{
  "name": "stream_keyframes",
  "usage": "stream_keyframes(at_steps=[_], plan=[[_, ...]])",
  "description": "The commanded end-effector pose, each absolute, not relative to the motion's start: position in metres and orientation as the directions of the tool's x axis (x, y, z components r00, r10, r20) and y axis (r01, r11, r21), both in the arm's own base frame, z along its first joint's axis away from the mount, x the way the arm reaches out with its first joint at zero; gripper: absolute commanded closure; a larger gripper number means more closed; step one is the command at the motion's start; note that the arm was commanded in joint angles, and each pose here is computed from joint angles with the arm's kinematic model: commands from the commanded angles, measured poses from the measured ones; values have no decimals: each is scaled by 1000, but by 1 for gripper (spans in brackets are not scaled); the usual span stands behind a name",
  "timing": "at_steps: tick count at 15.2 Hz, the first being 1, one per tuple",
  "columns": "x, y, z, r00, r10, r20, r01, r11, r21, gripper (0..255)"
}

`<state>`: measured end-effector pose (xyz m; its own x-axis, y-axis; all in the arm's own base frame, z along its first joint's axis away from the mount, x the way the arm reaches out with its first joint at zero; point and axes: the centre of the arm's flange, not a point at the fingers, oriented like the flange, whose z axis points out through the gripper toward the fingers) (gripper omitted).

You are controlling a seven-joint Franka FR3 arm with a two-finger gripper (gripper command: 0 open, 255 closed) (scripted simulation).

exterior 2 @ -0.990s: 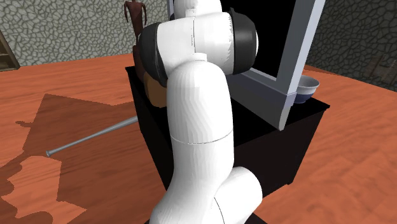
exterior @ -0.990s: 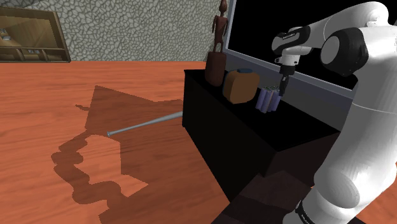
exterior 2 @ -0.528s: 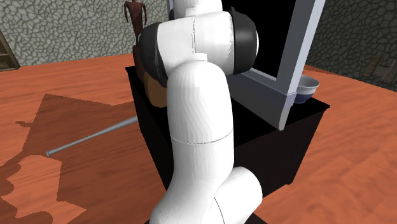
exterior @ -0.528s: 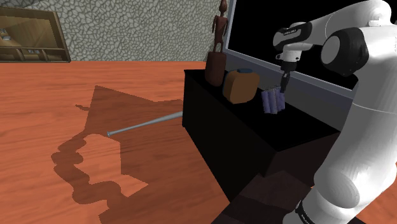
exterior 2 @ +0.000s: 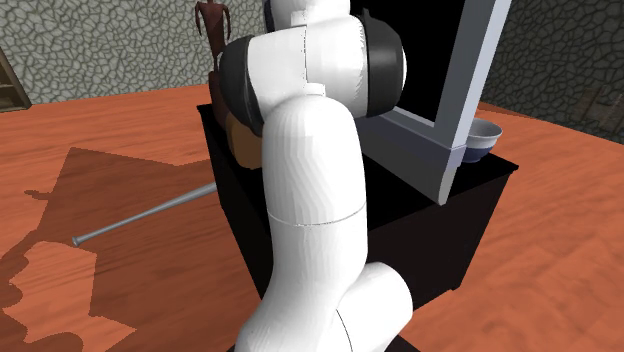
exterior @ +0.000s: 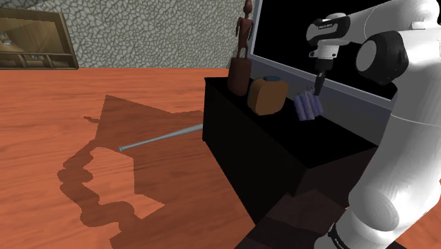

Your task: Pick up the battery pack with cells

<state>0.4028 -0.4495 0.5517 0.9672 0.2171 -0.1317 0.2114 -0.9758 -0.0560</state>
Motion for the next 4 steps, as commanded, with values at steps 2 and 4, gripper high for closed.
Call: stream_keyframes(at_steps=[2,4], plan=[[402,-450,567,967,217,-131,212,-976,-56,255],[402,-450,568,967,217,-131,212,-976,-56,255]])
